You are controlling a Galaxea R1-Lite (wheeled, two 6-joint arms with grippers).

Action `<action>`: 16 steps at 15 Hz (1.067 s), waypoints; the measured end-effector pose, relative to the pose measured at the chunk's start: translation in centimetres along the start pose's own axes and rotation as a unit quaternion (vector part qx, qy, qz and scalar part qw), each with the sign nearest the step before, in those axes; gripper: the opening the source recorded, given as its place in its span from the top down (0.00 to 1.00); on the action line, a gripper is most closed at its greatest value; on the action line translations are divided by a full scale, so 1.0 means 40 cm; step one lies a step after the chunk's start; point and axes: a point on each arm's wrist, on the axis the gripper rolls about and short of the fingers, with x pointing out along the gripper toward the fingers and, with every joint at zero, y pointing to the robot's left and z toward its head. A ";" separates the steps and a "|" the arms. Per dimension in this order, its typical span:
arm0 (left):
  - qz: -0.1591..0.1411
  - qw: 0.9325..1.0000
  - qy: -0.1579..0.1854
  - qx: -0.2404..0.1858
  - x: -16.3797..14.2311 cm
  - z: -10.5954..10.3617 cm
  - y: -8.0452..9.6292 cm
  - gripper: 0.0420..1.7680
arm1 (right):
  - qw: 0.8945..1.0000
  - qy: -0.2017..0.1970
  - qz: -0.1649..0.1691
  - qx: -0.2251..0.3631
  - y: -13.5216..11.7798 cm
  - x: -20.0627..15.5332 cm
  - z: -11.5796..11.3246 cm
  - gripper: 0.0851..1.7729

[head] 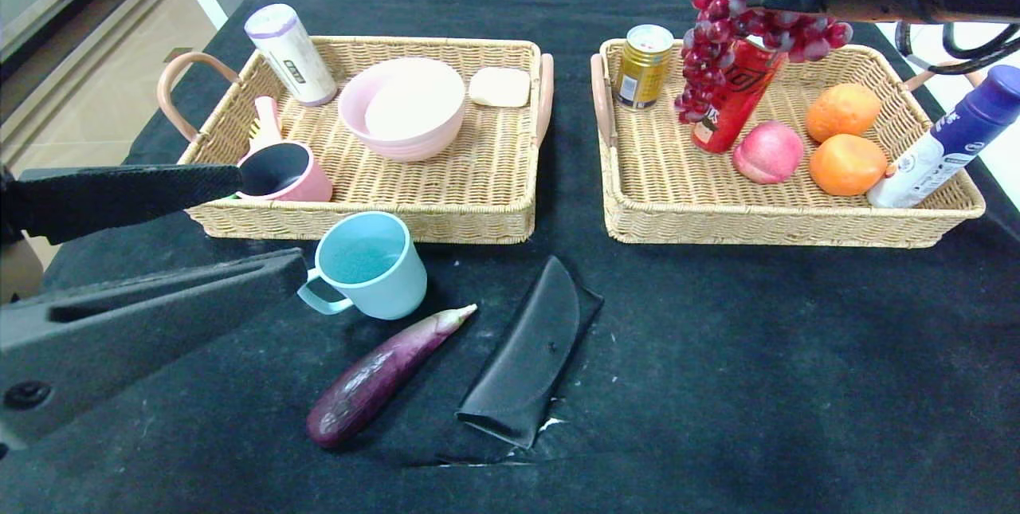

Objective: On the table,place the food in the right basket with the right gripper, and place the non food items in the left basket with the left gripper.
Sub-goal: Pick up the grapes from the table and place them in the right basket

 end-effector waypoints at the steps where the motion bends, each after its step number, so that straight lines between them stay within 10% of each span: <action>1: 0.000 1.000 0.000 0.000 0.000 0.000 0.000 0.03 | 1.000 -0.001 -0.001 -0.001 0.002 0.016 -0.008 0.94; 16: -0.001 1.000 -0.001 0.000 0.000 0.000 0.000 0.03 | 1.000 0.016 0.000 -0.009 -0.015 0.186 -0.121 0.94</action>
